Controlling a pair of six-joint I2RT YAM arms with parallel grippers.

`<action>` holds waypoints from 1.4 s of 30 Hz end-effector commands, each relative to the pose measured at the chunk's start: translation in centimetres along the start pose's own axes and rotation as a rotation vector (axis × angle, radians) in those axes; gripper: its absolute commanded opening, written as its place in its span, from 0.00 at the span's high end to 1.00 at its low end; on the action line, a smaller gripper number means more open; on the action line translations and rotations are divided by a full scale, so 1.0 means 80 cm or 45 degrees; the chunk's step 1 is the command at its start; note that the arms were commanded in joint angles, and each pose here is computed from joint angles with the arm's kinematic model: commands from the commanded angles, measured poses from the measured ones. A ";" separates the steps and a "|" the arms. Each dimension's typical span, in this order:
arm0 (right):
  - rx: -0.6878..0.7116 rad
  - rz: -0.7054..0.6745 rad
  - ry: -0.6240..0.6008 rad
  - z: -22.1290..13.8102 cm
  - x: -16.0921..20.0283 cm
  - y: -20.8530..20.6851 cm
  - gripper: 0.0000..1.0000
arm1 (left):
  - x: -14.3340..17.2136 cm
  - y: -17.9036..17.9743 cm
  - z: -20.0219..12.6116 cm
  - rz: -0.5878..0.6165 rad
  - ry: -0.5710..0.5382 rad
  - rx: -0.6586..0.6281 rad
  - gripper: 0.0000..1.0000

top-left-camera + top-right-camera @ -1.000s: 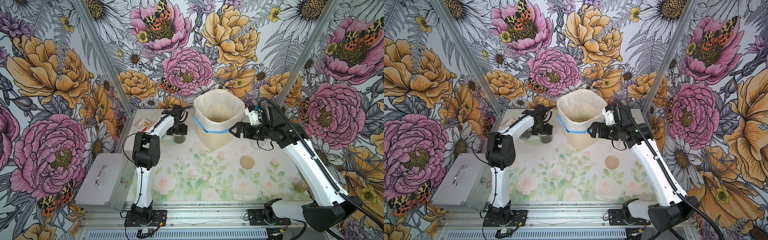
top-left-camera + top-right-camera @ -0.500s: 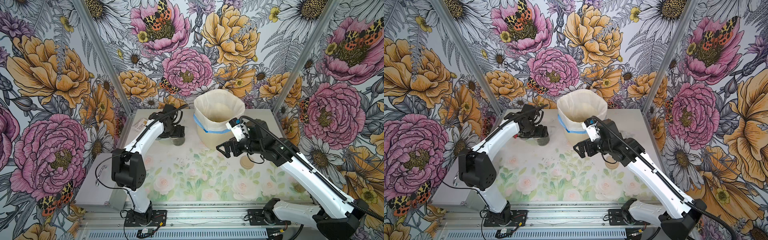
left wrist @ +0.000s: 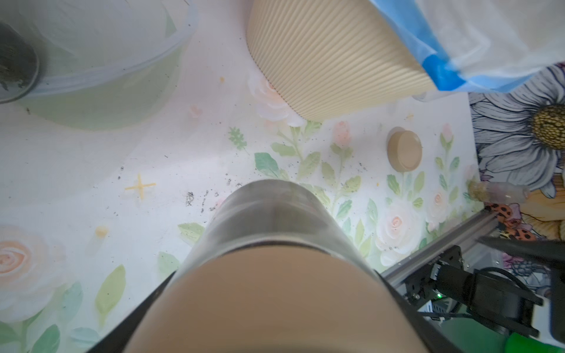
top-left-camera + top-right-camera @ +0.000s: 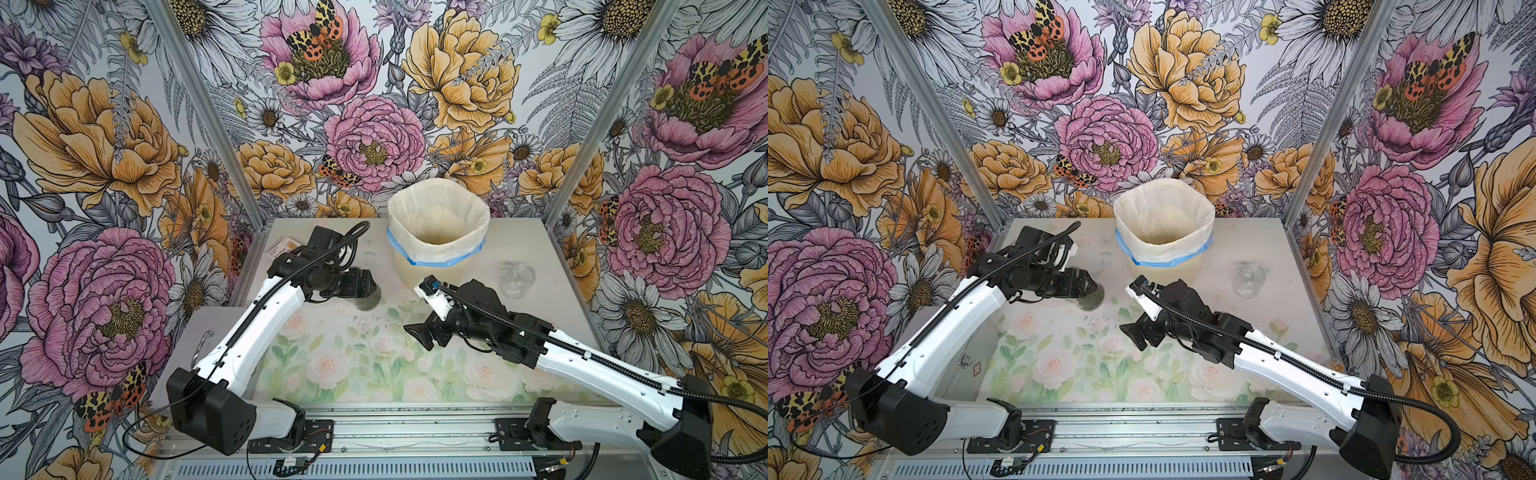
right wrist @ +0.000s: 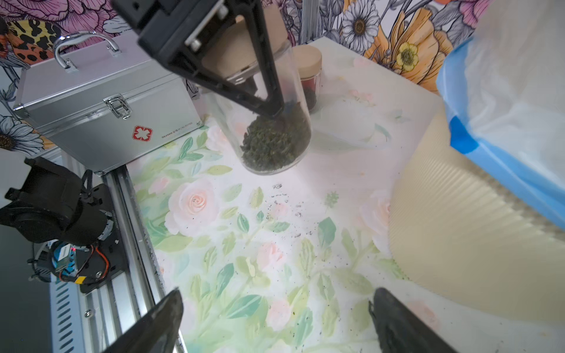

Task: Empty moldy tea leaves from jars
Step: Pick up the jar from the center of the board.

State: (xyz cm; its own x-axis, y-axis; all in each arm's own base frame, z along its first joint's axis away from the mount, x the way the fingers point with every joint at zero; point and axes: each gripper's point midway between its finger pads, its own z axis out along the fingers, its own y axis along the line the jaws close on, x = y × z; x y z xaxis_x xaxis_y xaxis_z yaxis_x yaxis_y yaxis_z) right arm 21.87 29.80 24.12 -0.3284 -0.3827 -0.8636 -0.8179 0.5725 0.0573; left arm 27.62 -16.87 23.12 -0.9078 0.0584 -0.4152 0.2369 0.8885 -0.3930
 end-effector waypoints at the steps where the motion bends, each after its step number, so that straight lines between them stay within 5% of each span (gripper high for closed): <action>1: 0.022 -0.112 -0.185 -0.002 -0.044 -0.001 0.02 | -0.001 -0.044 -0.030 0.041 -0.077 0.194 0.33; 25: 0.009 -0.411 -0.184 0.024 -0.065 0.006 0.00 | 0.002 -0.163 -0.050 0.236 0.070 0.625 0.33; 42: 0.017 -0.330 -0.301 0.026 -0.078 -0.001 0.01 | 0.006 -0.186 -0.065 0.241 0.106 0.737 0.34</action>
State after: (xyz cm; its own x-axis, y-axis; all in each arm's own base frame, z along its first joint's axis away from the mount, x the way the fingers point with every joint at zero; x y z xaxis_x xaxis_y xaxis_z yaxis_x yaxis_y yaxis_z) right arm 24.33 33.58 27.54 0.0065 -0.3904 -0.9206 -0.8651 0.4596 -0.2010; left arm 22.54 -26.28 29.40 -0.8877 0.2432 -0.3909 0.4561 0.5799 -0.6750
